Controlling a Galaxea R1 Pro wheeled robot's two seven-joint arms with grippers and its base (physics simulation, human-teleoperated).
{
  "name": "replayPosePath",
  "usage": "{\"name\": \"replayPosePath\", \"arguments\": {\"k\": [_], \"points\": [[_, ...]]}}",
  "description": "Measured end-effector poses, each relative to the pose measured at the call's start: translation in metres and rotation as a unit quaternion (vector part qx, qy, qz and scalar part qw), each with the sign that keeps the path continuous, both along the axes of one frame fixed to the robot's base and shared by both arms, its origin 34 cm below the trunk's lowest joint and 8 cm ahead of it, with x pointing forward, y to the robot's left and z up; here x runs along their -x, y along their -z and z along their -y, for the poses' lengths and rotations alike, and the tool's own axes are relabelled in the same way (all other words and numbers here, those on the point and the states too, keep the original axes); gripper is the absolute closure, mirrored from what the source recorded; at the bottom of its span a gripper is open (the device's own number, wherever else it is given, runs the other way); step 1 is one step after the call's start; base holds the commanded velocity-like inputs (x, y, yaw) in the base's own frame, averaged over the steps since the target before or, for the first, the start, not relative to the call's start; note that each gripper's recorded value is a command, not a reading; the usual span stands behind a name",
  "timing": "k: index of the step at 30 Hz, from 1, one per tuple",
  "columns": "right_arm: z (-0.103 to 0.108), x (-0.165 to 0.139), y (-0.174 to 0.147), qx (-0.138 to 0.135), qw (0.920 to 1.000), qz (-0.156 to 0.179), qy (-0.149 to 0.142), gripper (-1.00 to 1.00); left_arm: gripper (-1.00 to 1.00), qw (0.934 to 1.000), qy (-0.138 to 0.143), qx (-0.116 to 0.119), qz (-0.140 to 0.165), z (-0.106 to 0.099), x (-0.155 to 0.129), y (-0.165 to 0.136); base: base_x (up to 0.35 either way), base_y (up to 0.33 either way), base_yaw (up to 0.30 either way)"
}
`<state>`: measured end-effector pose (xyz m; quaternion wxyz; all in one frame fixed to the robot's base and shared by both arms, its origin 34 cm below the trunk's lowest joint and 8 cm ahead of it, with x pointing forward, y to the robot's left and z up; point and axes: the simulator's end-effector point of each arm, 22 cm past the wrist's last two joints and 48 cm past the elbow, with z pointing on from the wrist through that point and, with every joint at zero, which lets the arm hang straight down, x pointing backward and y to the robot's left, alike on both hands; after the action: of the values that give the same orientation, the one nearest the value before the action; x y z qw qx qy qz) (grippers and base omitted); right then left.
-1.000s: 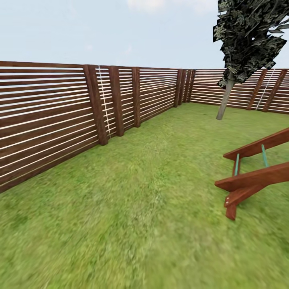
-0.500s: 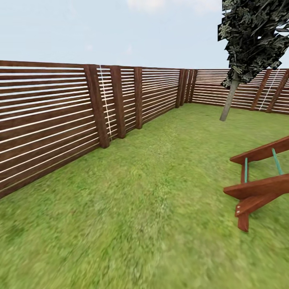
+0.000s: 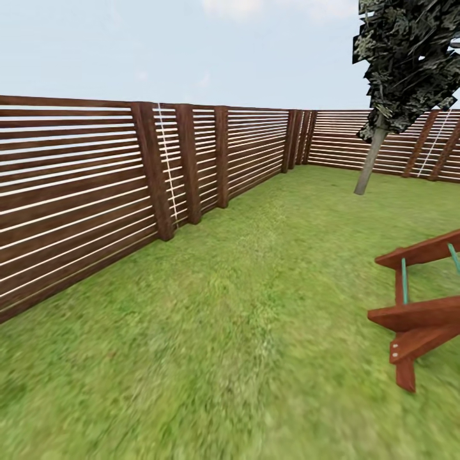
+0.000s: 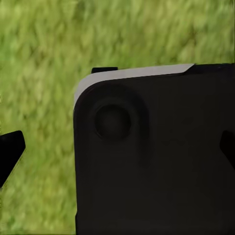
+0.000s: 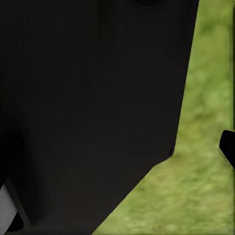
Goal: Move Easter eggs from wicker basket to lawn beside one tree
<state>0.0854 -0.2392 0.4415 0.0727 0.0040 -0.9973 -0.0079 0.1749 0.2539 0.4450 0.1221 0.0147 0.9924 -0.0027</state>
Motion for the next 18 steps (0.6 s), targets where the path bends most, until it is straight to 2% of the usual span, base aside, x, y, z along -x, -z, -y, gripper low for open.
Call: {"name": "replayPosePath", "arguments": {"k": [18], "points": [[0.0000, 0.0000, 0.0000, 0.000, 1.0000, 0.000, 0.000, -1.00, -1.00, 1.0000, 0.000, 0.000, 0.000, 0.0004, -0.0001, 0.0000, 0.333, 0.001, 0.000]]}}
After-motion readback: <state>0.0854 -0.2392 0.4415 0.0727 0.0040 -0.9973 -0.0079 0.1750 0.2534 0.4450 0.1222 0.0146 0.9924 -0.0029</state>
